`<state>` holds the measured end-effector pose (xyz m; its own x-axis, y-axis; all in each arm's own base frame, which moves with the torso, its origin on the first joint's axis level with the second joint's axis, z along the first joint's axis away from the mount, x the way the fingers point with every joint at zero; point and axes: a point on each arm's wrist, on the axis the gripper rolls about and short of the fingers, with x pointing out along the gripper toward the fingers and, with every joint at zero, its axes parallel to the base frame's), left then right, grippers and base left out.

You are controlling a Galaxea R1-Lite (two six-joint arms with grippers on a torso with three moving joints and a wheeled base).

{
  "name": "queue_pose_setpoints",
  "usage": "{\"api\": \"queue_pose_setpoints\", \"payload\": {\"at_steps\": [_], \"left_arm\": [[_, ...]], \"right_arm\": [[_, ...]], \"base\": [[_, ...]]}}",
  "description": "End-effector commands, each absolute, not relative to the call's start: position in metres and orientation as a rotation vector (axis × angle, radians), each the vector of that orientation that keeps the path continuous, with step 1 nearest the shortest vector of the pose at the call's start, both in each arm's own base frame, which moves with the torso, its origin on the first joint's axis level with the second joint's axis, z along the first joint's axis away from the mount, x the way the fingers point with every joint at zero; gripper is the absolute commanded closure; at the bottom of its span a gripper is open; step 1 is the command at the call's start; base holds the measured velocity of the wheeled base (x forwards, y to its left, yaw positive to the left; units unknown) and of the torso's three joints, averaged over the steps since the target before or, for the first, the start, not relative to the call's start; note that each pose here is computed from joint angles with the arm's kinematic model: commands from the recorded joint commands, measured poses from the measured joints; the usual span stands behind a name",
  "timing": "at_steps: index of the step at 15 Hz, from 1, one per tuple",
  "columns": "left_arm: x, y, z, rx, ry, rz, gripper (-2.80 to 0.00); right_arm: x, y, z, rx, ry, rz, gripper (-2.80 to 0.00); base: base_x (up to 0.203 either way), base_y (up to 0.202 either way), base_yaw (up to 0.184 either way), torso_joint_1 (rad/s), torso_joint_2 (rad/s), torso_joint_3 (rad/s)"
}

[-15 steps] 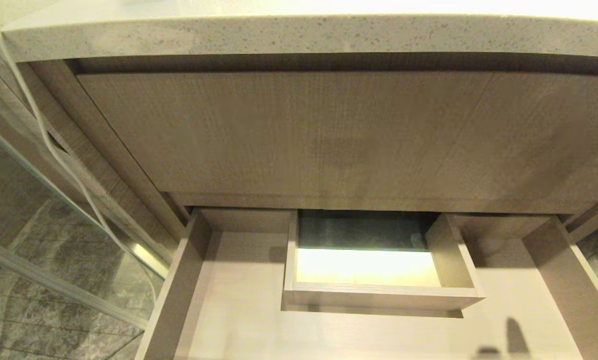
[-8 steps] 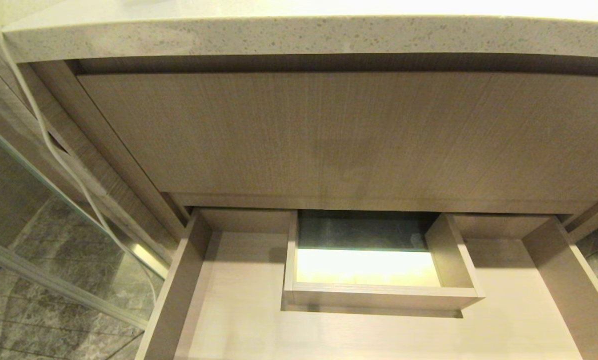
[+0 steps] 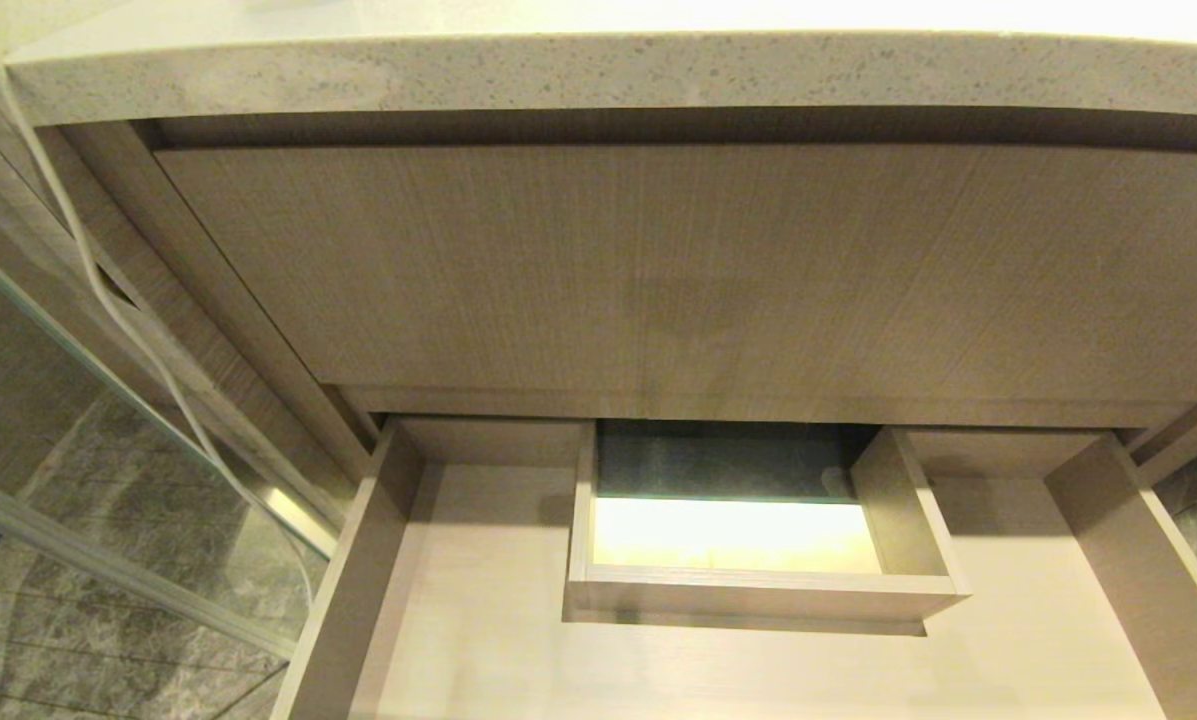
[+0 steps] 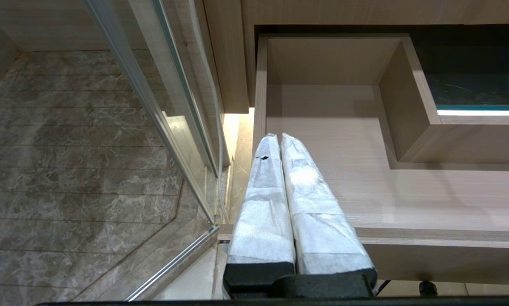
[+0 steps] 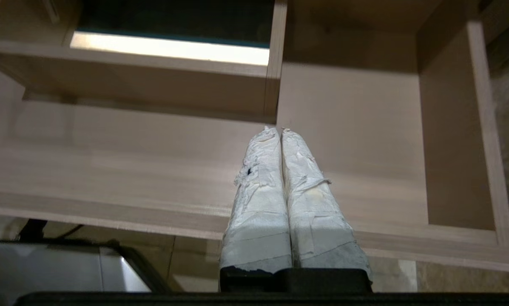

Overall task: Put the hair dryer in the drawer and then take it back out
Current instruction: Pick up the hairdryer

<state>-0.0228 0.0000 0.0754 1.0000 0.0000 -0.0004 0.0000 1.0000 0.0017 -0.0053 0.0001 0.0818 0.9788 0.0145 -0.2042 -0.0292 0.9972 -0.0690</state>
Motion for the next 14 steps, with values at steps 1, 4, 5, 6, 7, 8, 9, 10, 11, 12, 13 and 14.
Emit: {"api": "queue_pose_setpoints", "payload": {"at_steps": [1,4,5,6,7,8,9,10,11,12,13,14], "left_arm": [[-0.0228,0.0,0.0753,0.002,0.002,0.0,0.0],[-0.0228,0.0,0.0755,0.002,0.0,0.0,0.0],[-0.0228,0.0,0.0754,0.002,0.001,0.0,0.0],[-0.0228,0.0,0.0754,0.002,0.001,0.0,0.0],[-0.0228,0.0,0.0755,0.002,0.0,0.0,0.0],[-0.0228,0.0,0.0753,0.002,0.002,0.0,0.0],[-0.0228,0.0,0.0753,0.002,0.002,0.0,0.0],[-0.0228,0.0,0.0754,0.002,0.001,0.0,0.0],[-0.0228,0.0,0.0754,0.002,0.001,0.0,0.0],[-0.0228,0.0,0.0754,0.002,0.001,0.0,0.0],[-0.0228,0.0,0.0753,0.002,0.002,0.0,0.0],[-0.0228,0.0,0.0753,0.002,0.001,0.0,0.0]], "right_arm": [[-0.019,-0.0001,0.0791,-0.07,0.045,0.026,0.0],[-0.0227,-0.0001,0.0752,-0.006,0.0,0.006,0.0],[-0.0227,-0.0002,0.0756,0.01,0.0,0.001,0.0],[-0.0228,-0.0004,0.0758,0.043,-0.003,-0.009,0.0],[-0.0227,-0.0005,0.0753,0.037,-0.001,-0.012,0.0],[-0.0227,-0.0004,0.0752,0.005,0.001,-0.008,0.0],[-0.0228,-0.0003,0.0756,-0.014,-0.001,-0.003,0.0],[-0.0228,-0.0003,0.0755,-0.009,0.0,-0.003,0.0],[-0.0228,-0.0003,0.0755,-0.005,0.0,-0.008,0.0],[-0.0228,-0.0003,0.0755,-0.004,0.0,-0.008,0.0],[-0.0228,-0.0003,0.0755,-0.002,0.0,-0.007,0.0],[-0.0228,-0.0003,0.0755,-0.005,0.0,-0.006,0.0]], "base": [[0.0,0.0,0.0,0.0,0.0,0.0],[0.0,0.0,0.0,0.0,0.0,0.0],[0.0,0.0,0.0,0.0,0.0,0.0],[0.0,0.0,0.0,0.0,0.0,0.0],[0.0,0.0,0.0,0.0,0.0,0.0],[0.0,0.0,0.0,0.0,0.0,0.0],[0.0,0.0,0.0,0.0,0.0,0.0],[0.0,0.0,0.0,0.0,0.0,0.0],[0.0,0.0,0.0,0.0,0.0,0.0],[0.0,0.0,0.0,0.0,0.0,0.0],[0.0,0.0,0.0,0.0,0.0,0.0],[0.0,0.0,0.0,0.0,0.0,0.0]]}}
